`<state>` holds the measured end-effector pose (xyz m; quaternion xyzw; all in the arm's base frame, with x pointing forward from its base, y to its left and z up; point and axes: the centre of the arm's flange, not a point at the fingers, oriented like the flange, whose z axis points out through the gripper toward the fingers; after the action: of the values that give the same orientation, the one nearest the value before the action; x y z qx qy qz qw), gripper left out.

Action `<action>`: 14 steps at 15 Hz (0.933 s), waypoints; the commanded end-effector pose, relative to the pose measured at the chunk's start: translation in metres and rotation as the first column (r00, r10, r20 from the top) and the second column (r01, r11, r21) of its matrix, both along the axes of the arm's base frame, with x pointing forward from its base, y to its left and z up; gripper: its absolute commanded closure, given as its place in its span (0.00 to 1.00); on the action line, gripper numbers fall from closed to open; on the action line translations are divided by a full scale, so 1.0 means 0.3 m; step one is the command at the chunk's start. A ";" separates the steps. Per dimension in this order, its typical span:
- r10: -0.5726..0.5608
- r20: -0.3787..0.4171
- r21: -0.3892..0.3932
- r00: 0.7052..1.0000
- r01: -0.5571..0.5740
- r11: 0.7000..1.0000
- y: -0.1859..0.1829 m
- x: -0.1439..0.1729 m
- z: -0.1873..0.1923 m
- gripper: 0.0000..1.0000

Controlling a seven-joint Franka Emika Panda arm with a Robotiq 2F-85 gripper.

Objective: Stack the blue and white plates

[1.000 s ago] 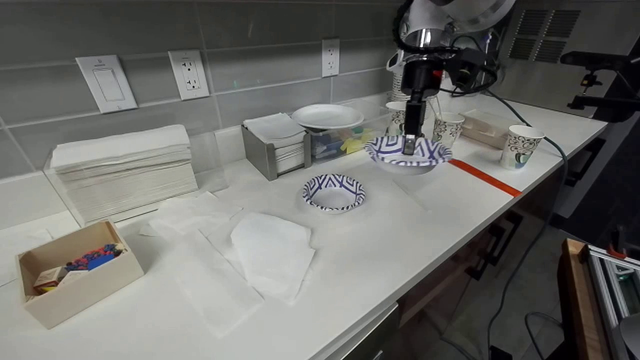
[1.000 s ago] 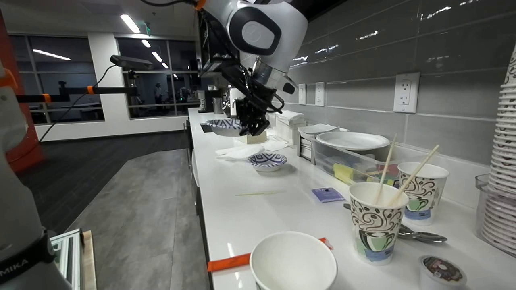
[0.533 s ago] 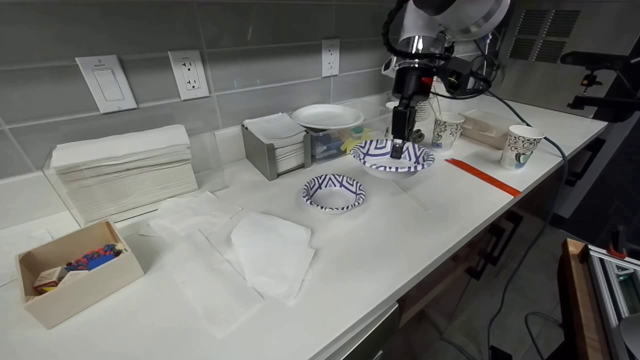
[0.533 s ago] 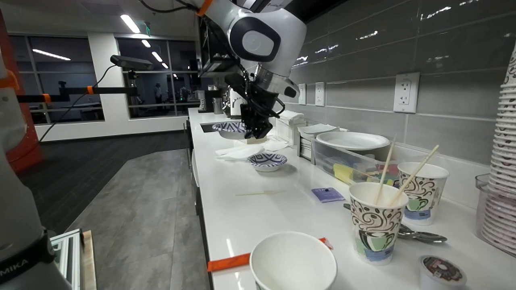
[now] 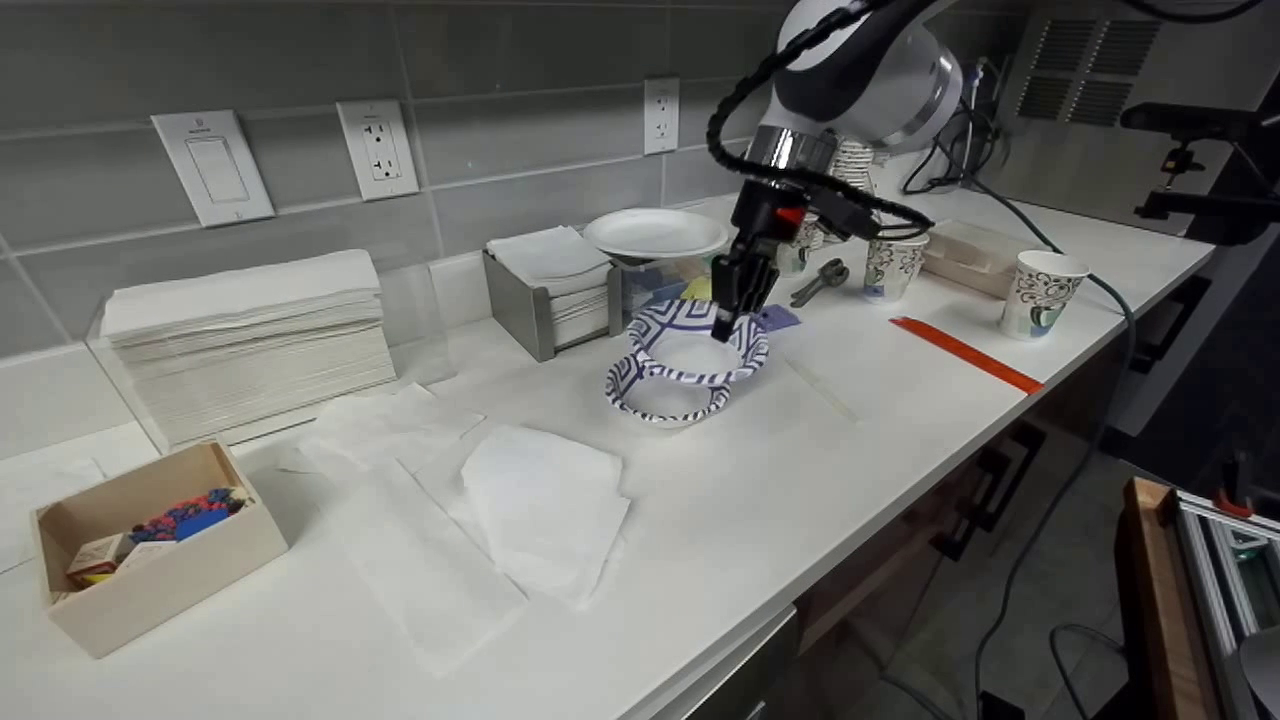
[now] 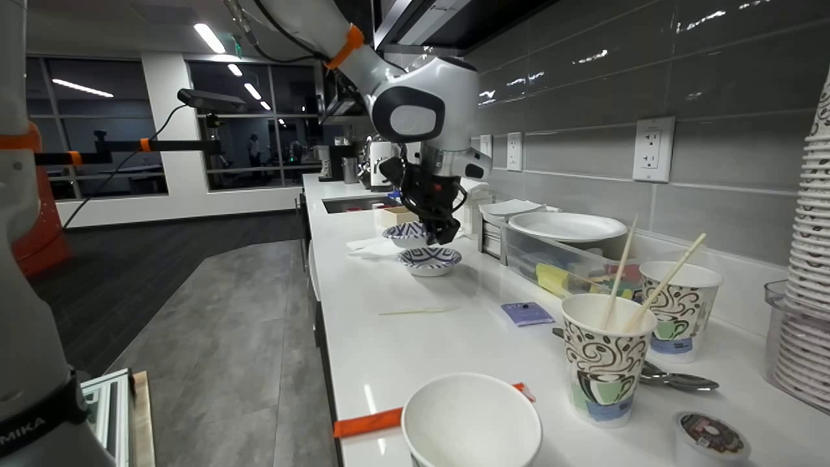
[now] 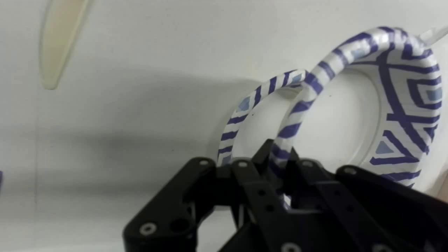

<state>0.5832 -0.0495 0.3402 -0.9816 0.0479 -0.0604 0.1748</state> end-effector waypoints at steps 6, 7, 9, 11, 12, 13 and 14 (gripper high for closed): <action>-0.171 0.058 -0.010 0.984 0.172 0.985 0.054 0.093 -0.169 0.98; -0.182 0.060 -0.013 0.981 0.183 0.983 0.047 0.095 -0.174 0.98; -0.185 0.060 -0.021 0.981 0.186 0.982 0.036 0.093 -0.176 0.69; -0.149 0.056 -0.035 0.987 0.151 0.988 0.027 0.078 -0.141 0.61; -0.129 0.048 -0.045 0.991 0.131 0.990 0.025 0.066 -0.103 0.54; -0.115 0.057 -0.059 0.992 0.119 0.991 0.023 0.059 -0.072 0.46; -0.097 0.064 -0.084 0.993 0.102 0.991 0.019 0.047 -0.028 0.39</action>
<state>0.6085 -0.0424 0.3003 -0.9777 0.1096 -0.1052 0.1451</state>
